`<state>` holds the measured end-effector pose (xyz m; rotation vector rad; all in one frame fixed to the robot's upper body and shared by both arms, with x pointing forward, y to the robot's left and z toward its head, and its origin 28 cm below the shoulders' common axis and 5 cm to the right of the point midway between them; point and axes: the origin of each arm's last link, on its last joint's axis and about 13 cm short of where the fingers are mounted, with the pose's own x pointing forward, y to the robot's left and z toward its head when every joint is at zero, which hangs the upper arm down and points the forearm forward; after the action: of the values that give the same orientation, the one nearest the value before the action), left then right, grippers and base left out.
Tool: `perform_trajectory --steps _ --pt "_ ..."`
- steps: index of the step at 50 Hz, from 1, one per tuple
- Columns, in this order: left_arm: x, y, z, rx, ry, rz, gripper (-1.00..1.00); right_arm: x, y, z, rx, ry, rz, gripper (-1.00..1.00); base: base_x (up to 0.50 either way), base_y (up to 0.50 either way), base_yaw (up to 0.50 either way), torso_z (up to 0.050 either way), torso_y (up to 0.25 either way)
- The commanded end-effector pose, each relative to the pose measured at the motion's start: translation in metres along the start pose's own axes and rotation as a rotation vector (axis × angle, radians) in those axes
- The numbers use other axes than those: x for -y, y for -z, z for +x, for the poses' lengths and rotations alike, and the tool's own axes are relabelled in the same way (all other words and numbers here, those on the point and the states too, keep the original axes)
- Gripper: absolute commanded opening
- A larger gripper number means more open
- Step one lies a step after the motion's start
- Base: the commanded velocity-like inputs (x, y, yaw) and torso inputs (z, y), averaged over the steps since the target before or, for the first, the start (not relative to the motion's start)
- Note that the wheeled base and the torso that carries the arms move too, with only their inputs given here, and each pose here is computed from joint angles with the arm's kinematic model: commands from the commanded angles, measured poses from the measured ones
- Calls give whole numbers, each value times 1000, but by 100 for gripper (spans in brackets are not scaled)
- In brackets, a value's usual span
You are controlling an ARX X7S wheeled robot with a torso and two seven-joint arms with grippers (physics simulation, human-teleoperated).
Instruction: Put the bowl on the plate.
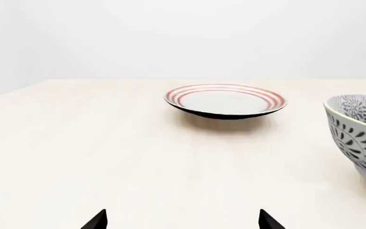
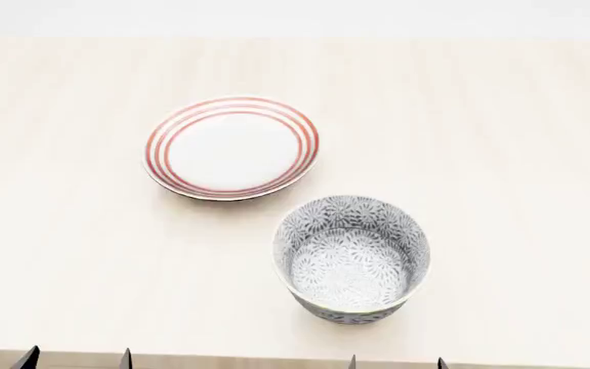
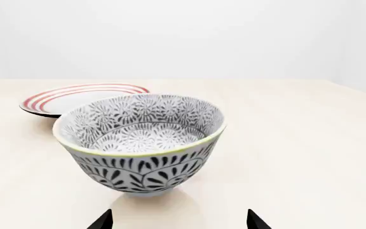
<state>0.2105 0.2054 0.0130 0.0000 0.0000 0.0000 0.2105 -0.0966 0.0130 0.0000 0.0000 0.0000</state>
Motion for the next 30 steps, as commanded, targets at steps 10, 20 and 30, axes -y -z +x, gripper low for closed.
perform_trajectory --steps 10,20,30 --pt "-6 2 -1 -5 -1 15 100 -9 5 0 7 -10 15 100 0 0 0 0 0" --pt "-14 -5 -1 3 11 41 100 -11 7 -6 12 7 45 100 0 0 0 0 0" --pt "-18 -49 16 87 -57 34 100 40 -79 -49 165 197 56 100 0 0 0 0 0"
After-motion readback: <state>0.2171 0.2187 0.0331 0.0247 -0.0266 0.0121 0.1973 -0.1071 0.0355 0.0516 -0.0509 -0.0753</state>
